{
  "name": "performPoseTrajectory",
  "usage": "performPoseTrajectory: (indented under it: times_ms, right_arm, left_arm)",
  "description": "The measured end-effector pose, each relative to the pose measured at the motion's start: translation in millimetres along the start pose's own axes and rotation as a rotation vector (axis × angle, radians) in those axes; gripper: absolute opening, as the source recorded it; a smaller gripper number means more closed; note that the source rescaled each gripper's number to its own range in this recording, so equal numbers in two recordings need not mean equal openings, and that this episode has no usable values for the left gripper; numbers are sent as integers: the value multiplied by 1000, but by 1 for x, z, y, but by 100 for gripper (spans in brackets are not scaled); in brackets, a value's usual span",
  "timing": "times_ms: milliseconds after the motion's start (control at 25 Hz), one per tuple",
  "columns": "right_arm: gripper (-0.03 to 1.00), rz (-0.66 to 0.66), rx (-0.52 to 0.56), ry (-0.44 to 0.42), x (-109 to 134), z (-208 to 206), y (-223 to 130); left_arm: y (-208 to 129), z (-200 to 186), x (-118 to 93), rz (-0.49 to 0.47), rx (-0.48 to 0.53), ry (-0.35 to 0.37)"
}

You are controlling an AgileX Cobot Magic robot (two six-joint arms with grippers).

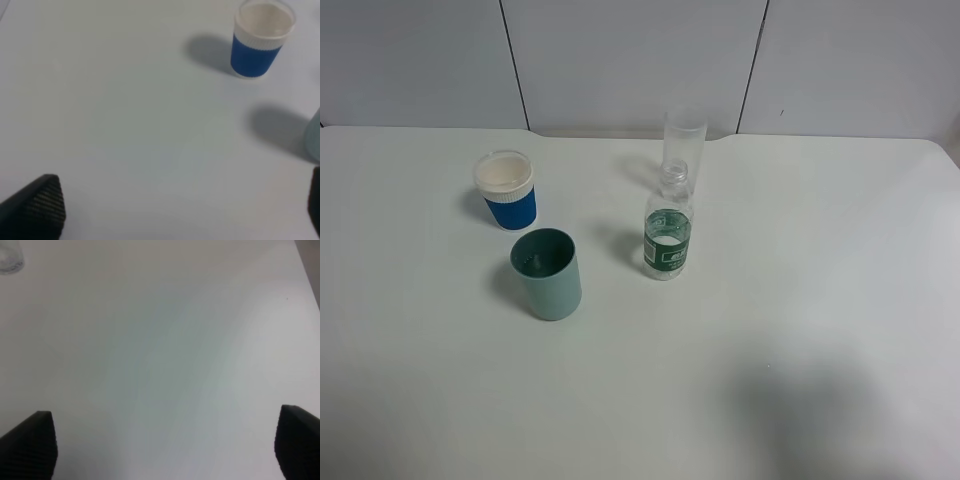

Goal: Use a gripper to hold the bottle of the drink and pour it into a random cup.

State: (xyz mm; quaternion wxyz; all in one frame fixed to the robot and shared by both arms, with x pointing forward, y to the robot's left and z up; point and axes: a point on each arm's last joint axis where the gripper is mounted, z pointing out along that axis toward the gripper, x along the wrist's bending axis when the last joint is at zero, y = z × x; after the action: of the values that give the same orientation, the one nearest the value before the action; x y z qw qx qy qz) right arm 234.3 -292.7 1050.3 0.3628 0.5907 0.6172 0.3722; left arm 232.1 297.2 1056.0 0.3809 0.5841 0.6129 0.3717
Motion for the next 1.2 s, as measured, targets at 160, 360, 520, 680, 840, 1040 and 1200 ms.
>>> performPoseTrajectory:
  times_ms: [160, 360, 520, 680, 840, 1040, 1200]
  right_arm:
    - [91, 0, 0, 0, 0, 0, 0]
    - [91, 0, 0, 0, 0, 0, 0]
    - [91, 0, 0, 0, 0, 0, 0]
    - [91, 0, 0, 0, 0, 0, 0]
    - [91, 0, 0, 0, 0, 0, 0]
    - [91, 0, 0, 0, 0, 0, 0]
    - [91, 1, 0, 0, 0, 0, 0]
  left_arm:
    - [0, 0, 0, 0, 0, 0]
    - [0, 0, 0, 0, 0, 0]
    - [0, 0, 0, 0, 0, 0]
    - [0, 0, 0, 0, 0, 0]
    - [0, 0, 0, 0, 0, 0]
    - [0, 0, 0, 0, 0, 0]
    - [0, 0, 0, 0, 0, 0]
